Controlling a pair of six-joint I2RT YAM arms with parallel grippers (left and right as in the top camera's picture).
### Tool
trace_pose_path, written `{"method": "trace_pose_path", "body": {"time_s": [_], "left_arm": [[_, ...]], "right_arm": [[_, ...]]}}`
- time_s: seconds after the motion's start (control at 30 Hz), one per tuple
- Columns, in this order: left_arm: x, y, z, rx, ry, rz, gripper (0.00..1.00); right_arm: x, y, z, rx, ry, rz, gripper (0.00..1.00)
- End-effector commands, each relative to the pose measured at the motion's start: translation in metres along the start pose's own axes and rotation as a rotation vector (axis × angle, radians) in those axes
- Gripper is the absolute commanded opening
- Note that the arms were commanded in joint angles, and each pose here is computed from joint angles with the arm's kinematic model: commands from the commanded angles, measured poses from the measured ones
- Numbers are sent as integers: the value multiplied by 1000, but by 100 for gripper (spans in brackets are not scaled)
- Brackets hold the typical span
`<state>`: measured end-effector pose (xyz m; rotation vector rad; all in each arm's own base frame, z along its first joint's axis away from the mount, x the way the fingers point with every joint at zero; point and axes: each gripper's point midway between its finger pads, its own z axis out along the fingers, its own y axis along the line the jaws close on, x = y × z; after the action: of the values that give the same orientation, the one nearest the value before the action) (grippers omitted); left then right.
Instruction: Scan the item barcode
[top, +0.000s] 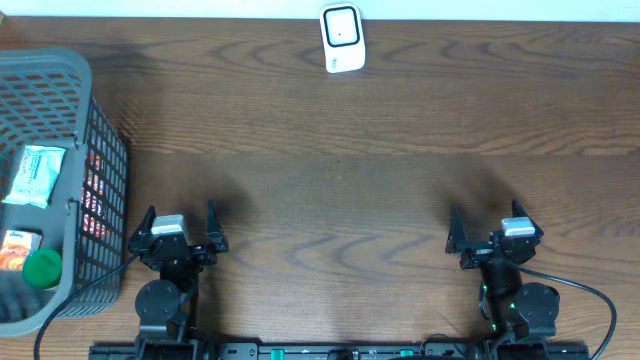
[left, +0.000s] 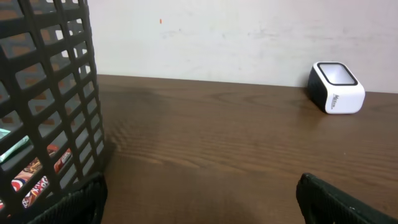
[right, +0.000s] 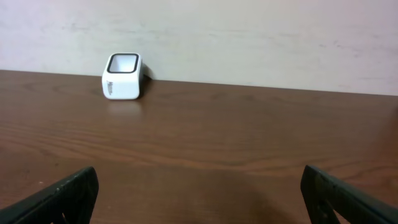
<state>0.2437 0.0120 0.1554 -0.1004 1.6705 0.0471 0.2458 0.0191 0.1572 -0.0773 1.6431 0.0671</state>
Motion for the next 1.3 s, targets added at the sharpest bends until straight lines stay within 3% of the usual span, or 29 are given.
{"method": "trace_pose_path", "body": {"time_s": [0.0, 0.43, 0.6, 0.8, 1.13, 1.27], "left_arm": [[17, 2, 1, -7, 47, 11, 97], [17, 2, 1, -7, 47, 7, 97], [18, 0, 1, -1, 49, -87, 97], [20, -19, 0, 110, 72, -99, 97], [-8, -32, -15, 180, 199, -96, 97], [-41, -45, -20, 242, 259, -94, 97]], "right_arm": [[1, 2, 0, -6, 2, 16, 99], [1, 2, 0, -6, 2, 16, 99], [1, 2, 0, -6, 2, 16, 99], [1, 2, 0, -6, 2, 16, 99], [1, 2, 0, -6, 2, 16, 99], [1, 2, 0, -6, 2, 16, 99]]}}
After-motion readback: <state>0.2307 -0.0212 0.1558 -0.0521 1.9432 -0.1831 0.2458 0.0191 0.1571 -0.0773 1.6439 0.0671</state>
